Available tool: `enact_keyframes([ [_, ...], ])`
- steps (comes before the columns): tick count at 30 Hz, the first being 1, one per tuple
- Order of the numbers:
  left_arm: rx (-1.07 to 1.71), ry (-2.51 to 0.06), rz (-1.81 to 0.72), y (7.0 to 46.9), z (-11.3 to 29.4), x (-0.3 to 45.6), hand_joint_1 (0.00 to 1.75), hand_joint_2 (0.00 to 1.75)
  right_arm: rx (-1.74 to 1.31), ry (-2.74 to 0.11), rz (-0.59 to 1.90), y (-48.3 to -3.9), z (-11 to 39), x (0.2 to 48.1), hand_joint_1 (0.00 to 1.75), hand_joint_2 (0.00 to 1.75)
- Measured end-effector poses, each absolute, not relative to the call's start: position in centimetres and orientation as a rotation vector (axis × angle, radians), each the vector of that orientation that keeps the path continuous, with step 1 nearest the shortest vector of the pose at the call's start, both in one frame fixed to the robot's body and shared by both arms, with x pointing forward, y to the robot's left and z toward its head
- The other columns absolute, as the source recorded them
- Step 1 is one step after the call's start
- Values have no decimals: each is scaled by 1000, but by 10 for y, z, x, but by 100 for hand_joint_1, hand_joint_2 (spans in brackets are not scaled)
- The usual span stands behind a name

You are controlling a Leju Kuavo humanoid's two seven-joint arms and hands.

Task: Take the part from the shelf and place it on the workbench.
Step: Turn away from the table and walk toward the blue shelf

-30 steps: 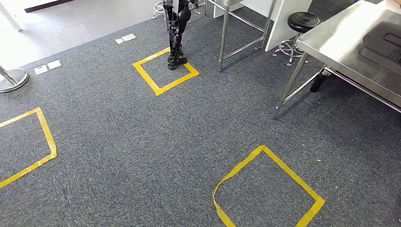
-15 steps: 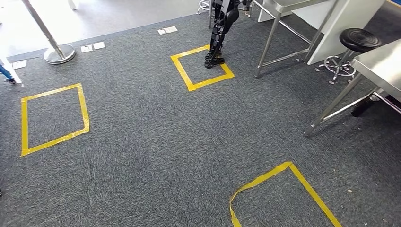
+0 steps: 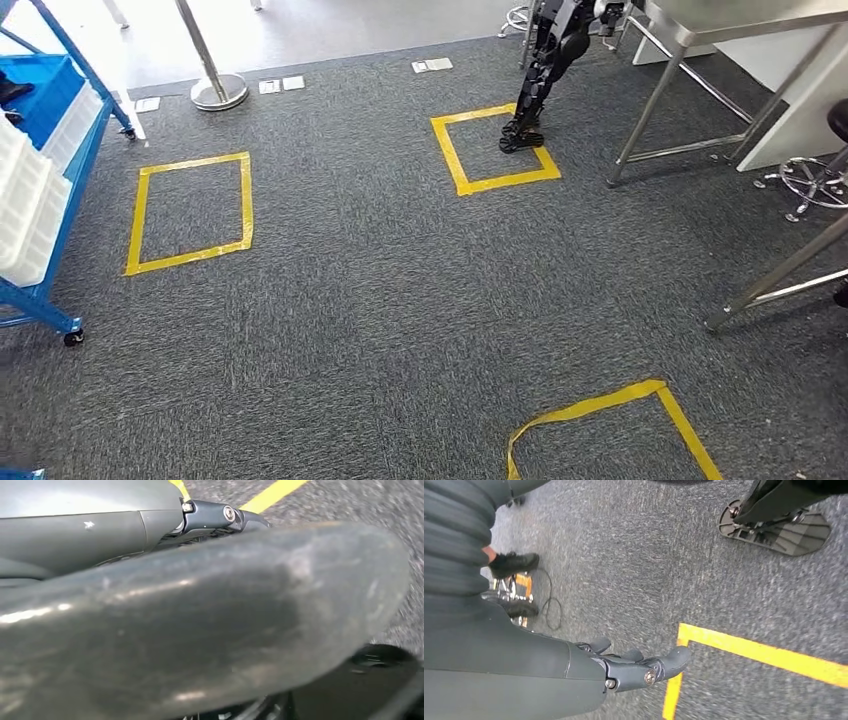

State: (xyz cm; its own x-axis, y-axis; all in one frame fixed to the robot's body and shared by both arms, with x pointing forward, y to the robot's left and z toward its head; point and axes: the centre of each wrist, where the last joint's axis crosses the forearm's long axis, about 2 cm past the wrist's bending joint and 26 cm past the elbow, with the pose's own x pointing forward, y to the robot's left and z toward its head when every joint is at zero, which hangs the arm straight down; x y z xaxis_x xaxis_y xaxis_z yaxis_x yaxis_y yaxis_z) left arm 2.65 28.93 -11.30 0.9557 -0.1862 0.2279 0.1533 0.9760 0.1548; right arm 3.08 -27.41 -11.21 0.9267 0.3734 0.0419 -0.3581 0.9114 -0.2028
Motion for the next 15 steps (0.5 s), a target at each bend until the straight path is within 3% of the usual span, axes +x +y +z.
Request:
enact_keyframes([
  [15,122,-331,-134,297,-113,28,0,0,-210,-77,370,-278,-112,31,0,175],
])
